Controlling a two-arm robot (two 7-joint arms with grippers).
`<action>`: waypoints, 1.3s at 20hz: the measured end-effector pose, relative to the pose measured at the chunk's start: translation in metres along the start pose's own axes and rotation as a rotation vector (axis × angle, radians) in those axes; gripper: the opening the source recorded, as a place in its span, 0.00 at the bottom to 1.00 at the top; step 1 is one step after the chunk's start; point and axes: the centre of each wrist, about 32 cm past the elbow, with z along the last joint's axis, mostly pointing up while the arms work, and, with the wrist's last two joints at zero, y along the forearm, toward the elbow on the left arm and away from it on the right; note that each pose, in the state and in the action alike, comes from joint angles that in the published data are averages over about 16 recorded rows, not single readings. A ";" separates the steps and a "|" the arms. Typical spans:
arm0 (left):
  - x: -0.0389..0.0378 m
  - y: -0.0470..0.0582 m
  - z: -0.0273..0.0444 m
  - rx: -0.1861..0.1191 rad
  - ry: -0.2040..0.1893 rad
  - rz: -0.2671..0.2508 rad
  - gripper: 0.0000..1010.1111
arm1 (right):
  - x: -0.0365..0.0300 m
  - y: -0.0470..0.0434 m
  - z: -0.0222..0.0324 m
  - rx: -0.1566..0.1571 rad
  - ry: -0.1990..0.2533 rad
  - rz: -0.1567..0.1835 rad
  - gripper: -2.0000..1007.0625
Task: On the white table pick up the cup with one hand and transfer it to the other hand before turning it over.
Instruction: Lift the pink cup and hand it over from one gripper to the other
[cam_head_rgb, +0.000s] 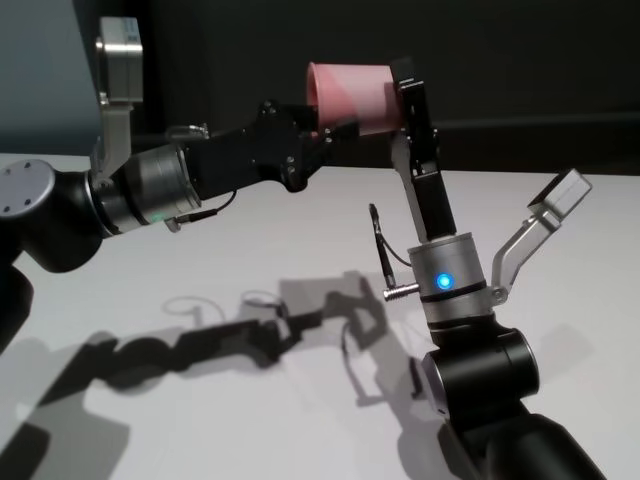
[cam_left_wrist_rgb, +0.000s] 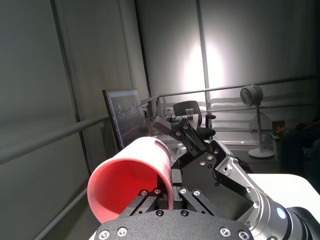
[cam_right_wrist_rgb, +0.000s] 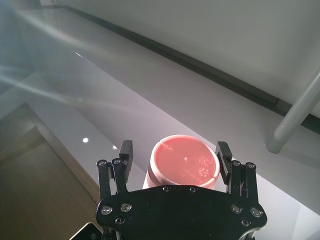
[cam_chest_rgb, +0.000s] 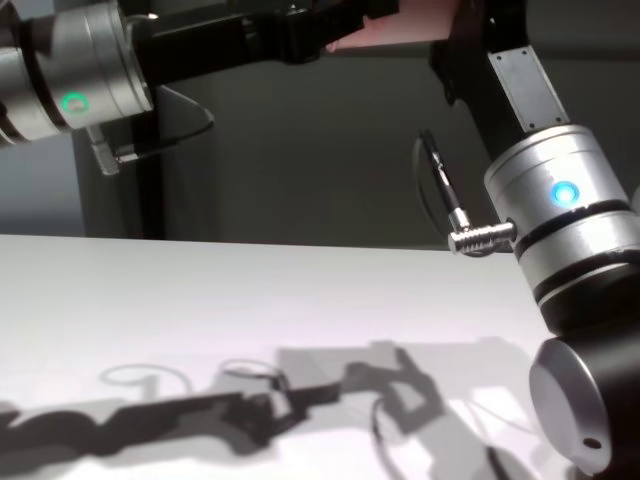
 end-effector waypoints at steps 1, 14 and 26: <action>0.0000 0.000 0.0000 0.000 0.000 0.000 0.05 | 0.0000 -0.0002 -0.0003 0.000 0.001 -0.001 1.00; 0.0000 0.000 0.0000 0.000 0.000 0.000 0.05 | -0.0003 -0.0020 -0.0015 -0.002 0.000 -0.016 1.00; 0.0000 0.000 0.0000 0.000 0.000 0.000 0.05 | -0.0003 -0.0017 -0.0007 -0.003 -0.003 -0.016 0.98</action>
